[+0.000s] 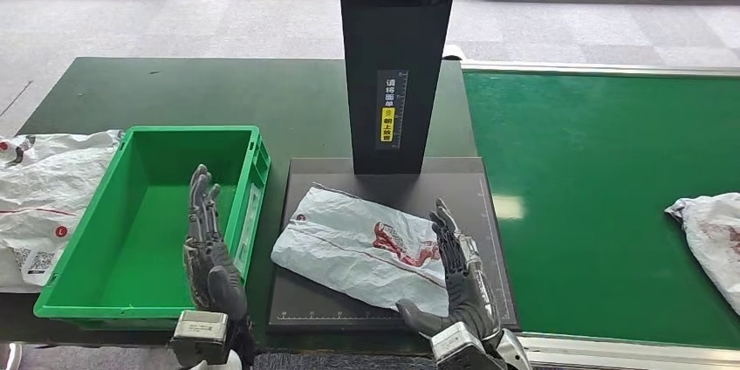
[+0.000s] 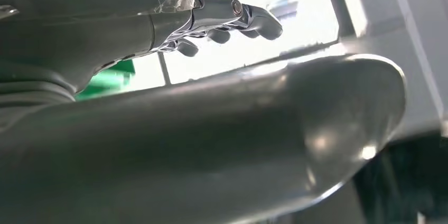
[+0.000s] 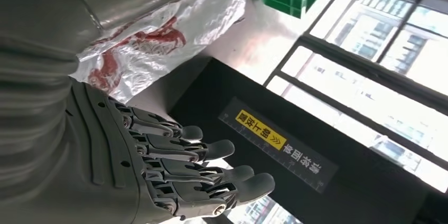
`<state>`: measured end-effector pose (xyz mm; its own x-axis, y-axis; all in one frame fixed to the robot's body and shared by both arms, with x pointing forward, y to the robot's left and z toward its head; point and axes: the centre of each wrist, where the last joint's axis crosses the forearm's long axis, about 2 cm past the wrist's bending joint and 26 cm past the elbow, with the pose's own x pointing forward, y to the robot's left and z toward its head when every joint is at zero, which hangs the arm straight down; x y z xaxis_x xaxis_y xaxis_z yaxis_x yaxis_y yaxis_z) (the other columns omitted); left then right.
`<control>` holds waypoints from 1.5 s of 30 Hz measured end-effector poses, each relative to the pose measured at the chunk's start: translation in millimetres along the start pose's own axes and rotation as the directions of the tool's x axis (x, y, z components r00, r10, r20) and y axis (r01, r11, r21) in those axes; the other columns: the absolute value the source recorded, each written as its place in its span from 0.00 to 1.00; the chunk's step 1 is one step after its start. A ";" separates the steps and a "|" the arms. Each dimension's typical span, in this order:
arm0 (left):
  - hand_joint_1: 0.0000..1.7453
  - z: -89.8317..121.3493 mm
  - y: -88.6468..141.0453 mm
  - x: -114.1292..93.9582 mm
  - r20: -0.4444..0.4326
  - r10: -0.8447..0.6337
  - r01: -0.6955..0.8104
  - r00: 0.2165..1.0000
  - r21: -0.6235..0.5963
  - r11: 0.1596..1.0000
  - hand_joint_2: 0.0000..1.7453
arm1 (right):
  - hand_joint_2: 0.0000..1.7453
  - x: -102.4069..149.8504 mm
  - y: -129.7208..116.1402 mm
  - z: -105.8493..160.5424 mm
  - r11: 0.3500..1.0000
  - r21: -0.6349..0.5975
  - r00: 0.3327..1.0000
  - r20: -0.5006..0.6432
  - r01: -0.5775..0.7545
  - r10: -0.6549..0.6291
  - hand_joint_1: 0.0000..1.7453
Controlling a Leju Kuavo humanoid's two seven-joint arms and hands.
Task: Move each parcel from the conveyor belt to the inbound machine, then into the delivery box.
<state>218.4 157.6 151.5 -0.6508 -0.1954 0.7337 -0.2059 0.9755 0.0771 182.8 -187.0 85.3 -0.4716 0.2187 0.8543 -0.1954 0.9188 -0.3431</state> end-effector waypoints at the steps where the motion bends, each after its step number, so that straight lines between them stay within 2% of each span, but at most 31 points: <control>1: 0.00 -0.4 -1.6 -1.4 -0.005 0.010 -0.010 1.000 -0.034 0.999 0.00 | 1.00 4.0 -0.8 1.2 1.000 0.009 1.000 -0.017 -0.027 0.027 0.00; 4: 0.00 -1.2 -5.4 -4.4 -0.011 0.009 -0.010 1.000 -0.131 0.991 0.00 | 1.00 12.7 -4.9 4.4 0.997 0.003 0.996 -0.049 -0.078 0.078 0.00; 6: 0.00 -2.6 -8.4 -7.2 -0.017 -0.023 0.019 1.000 -0.216 0.976 0.00 | 1.00 16.2 -8.8 4.7 0.998 -0.021 0.998 -0.019 -0.057 0.056 0.00; 10: 0.00 -3.3 -20.9 -20.4 0.006 -0.172 0.158 0.985 -0.427 0.890 0.00 | 1.00 19.8 -17.7 3.6 0.999 -0.032 0.998 0.054 -0.033 0.035 0.00; 12: 0.00 -0.3 -28.1 -26.8 0.021 -0.210 0.193 0.977 -0.485 0.853 0.00 | 1.00 21.1 -20.0 3.7 0.999 -0.033 0.997 0.070 -0.035 0.038 0.00; 16: 0.00 2.7 -37.3 -35.9 0.027 -0.236 0.213 0.971 -0.543 0.812 1.00 | 1.00 22.3 -23.2 5.1 0.998 -0.044 0.996 0.084 -0.038 0.042 0.00; 23: 0.00 8.1 -62.3 -51.8 0.110 -0.366 0.337 0.924 -0.686 0.645 1.00 | 1.00 27.9 -23.4 14.1 0.998 -0.063 0.990 0.138 0.003 0.005 0.00; 29: 0.00 13.8 -78.3 -62.7 0.124 -0.403 0.348 0.907 -0.761 0.547 1.00 | 1.00 30.3 -23.7 15.9 0.998 -0.055 0.989 0.146 0.018 -0.009 0.00; 34: 0.00 27.5 -88.8 -72.1 0.149 -0.438 0.349 0.886 -0.838 0.420 1.00 | 1.00 30.1 -24.8 12.9 0.999 -0.042 0.987 0.160 0.031 -0.024 0.00; 40: 0.01 31.8 -98.8 -75.8 0.167 -0.442 0.347 0.881 -0.863 0.366 1.00 | 1.00 30.0 -26.5 9.4 0.999 -0.043 0.985 0.170 0.029 -0.021 0.00; 44: 0.99 33.6 -105.4 -73.8 0.200 -0.441 0.373 0.875 -0.860 0.349 1.00 | 1.00 30.2 -26.4 8.9 0.999 -0.039 0.985 0.171 0.032 -0.025 0.00; 45: 1.00 34.3 -106.6 -73.1 0.208 -0.440 0.379 0.873 -0.857 0.347 1.00 | 1.00 30.2 -26.3 8.8 0.999 -0.038 0.985 0.171 0.033 -0.026 0.00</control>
<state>262.9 64.4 66.5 -0.6298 -0.6211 0.4664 0.3082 0.3514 0.8841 166.2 -207.5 116.7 -0.6065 0.1351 0.7835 -0.1781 0.9373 -0.2995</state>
